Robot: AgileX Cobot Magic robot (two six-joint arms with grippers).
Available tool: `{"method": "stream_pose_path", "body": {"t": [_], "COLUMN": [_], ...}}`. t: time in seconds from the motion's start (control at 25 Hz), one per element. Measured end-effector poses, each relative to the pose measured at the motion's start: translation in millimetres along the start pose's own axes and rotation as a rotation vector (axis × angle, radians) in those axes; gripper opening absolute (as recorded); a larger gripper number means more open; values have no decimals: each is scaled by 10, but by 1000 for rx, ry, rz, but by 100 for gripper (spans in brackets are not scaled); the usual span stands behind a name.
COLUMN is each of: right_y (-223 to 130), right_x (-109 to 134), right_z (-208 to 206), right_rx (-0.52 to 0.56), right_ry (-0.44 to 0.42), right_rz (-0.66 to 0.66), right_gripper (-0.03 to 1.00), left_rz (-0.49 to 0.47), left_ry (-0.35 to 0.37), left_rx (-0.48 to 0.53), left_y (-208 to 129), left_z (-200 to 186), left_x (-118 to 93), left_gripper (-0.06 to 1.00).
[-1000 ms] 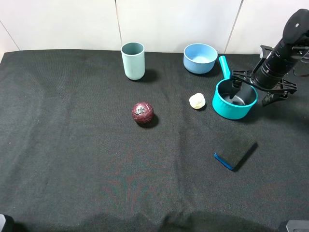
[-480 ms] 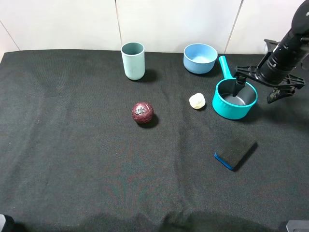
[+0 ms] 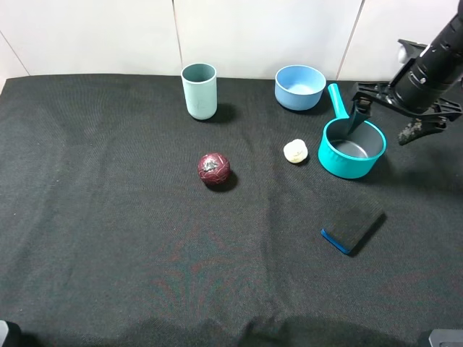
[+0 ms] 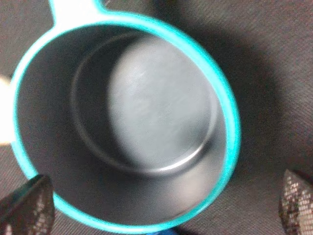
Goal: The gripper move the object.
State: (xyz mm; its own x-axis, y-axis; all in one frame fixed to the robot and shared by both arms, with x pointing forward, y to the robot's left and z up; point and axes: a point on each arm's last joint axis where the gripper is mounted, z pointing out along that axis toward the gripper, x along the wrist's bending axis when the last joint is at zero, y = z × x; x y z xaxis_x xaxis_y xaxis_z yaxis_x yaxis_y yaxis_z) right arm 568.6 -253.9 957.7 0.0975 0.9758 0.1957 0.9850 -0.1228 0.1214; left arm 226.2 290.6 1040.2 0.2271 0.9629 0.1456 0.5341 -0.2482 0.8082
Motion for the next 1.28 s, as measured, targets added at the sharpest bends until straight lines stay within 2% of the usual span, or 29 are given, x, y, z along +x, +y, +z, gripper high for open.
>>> {"method": "stream_pose_path", "body": {"t": [0.36, 0.6, 1.28], "right_y": [-152, -250, -649], "right_x": [388, 532, 511], "right_z": [-50, -164, -1025], "right_rx": [14, 16, -50], "right_ry": [26, 39, 39], "right_rz": [-122, -172, -273], "right_gripper": [69, 69, 69], "left_rz": [0, 0, 0], "left_ry": [0, 0, 0], "left_rx": [0, 0, 0], "left_y": [0, 0, 0], "left_z": [0, 0, 0], "left_x": [0, 0, 0], "left_gripper": [99, 99, 99]}}
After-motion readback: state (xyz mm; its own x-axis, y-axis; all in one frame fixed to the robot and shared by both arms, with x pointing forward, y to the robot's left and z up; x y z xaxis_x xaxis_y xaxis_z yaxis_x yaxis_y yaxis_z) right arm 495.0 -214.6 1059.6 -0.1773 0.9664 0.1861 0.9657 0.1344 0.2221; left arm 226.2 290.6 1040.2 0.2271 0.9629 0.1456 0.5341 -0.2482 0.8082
